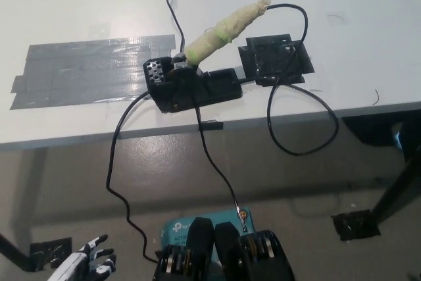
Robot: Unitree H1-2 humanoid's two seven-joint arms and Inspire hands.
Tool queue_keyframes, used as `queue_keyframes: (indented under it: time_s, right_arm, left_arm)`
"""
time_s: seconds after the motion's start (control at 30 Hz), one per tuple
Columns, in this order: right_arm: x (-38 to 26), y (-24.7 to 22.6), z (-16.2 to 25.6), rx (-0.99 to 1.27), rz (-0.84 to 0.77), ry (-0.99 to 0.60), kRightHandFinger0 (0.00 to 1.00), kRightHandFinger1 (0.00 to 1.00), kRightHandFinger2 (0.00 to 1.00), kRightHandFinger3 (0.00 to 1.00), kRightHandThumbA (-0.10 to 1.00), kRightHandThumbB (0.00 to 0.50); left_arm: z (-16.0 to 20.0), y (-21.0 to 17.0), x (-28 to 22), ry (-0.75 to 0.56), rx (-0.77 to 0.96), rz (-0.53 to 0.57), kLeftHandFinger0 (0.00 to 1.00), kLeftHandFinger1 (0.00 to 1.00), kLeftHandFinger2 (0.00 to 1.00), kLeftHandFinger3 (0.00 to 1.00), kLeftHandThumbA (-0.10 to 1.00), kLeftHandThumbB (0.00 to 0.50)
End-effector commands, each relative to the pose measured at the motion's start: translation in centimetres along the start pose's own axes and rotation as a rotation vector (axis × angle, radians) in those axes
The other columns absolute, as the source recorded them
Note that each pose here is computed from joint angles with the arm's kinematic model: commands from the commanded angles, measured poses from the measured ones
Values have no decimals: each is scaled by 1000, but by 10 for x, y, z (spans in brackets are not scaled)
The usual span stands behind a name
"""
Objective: The robot uses its right hand to grab the soldering gun kept on the middle of the table and pulls it out of its base and keep it on the right side of the base
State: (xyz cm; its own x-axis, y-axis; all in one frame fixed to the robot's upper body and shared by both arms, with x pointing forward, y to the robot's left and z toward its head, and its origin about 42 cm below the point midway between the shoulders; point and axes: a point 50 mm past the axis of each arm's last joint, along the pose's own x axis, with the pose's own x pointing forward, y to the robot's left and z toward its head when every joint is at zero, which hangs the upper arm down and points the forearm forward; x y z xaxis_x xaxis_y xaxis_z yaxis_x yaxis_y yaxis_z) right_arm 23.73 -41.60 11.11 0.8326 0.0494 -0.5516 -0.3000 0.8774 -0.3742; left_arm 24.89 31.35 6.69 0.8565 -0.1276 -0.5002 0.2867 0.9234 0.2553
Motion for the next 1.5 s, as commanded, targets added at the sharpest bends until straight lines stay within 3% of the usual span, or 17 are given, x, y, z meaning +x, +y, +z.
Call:
queue_keyframes:
  time_s: [0.0,0.1,0.13,0.17,0.2,0.3,0.33,0.47,0.5,0.57,0.67,0.73,0.9,1.03,1.17,1.27,1.47]
  right_arm:
    - [-16,-18,15,13,-73,-39,1000,1000,1000,1000,788,195]
    - [-34,-48,51,-36,-200,-144,1000,1000,1000,1000,865,149]
    - [-41,-65,73,-72,-264,-205,1000,1000,1000,1000,841,120]
    - [-45,-76,89,-65,-313,-263,1000,1000,1000,1000,737,87]
    - [-45,-76,89,-64,-314,-264,1000,1000,1000,1000,726,87]
    - [-59,-99,144,-119,-418,-430,1000,1000,1000,1000,667,121]
    - [-72,-110,181,-179,-464,-537,1000,1000,1000,1000,713,184]
    - [-85,-112,241,-199,-464,-739,1000,1000,1000,1000,655,154]
    - [-85,-112,255,-199,-460,-776,1000,1000,1000,1000,645,185]
    - [-84,-111,268,-208,-463,-805,1000,1000,1000,1000,639,193]
    - [-79,-106,309,-343,-482,-849,1000,1000,1000,1000,718,187]
    - [-67,-92,343,-299,-465,-932,1000,1000,1000,1000,579,211]
    - [-51,-70,396,-372,-437,-970,1000,1000,1000,1000,561,213]
    - [-34,-52,436,-500,-358,-934,1000,1000,1000,1000,637,296]
    - [-25,-27,474,-667,-328,-907,1000,1000,1000,1000,649,316]
    - [-21,-8,503,-714,-343,-961,1000,1000,1000,1000,514,286]
    - [-12,22,527,-863,-293,-955,1000,1000,1000,1000,543,284]
  left_arm:
    - [7,-2,-4,-11,1,-11,621,727,865,1000,495,170]
    - [6,-1,-3,-7,7,-13,656,741,866,1000,510,171]
    - [6,-1,-2,-4,5,-14,666,749,864,1000,514,173]
    - [8,-1,-2,-2,2,-17,666,753,863,1000,520,179]
    - [8,-1,-2,-2,2,-17,666,754,863,1000,521,179]
    - [8,0,-2,0,10,-12,683,761,862,1000,523,178]
    - [10,0,-2,-2,12,-15,680,764,869,1000,530,182]
    - [12,0,0,-1,14,-12,658,751,862,1000,528,198]
    - [13,1,1,-4,14,-13,656,753,865,1000,524,195]
    - [13,0,1,-6,14,-16,658,761,876,1000,524,193]
    - [13,-1,0,3,9,-10,663,761,876,1000,519,204]
    - [14,-2,0,-1,10,-10,668,771,883,1000,514,199]
    - [14,-1,0,-2,10,-15,666,769,871,1000,524,199]
    - [15,-1,-1,-5,26,-11,660,765,879,1000,542,200]
    - [16,-3,-2,-3,21,-13,666,767,886,1000,532,203]
    - [16,-2,-1,-4,17,-15,669,774,891,1000,521,198]
    - [15,-4,-2,2,14,-17,666,766,880,1000,519,203]
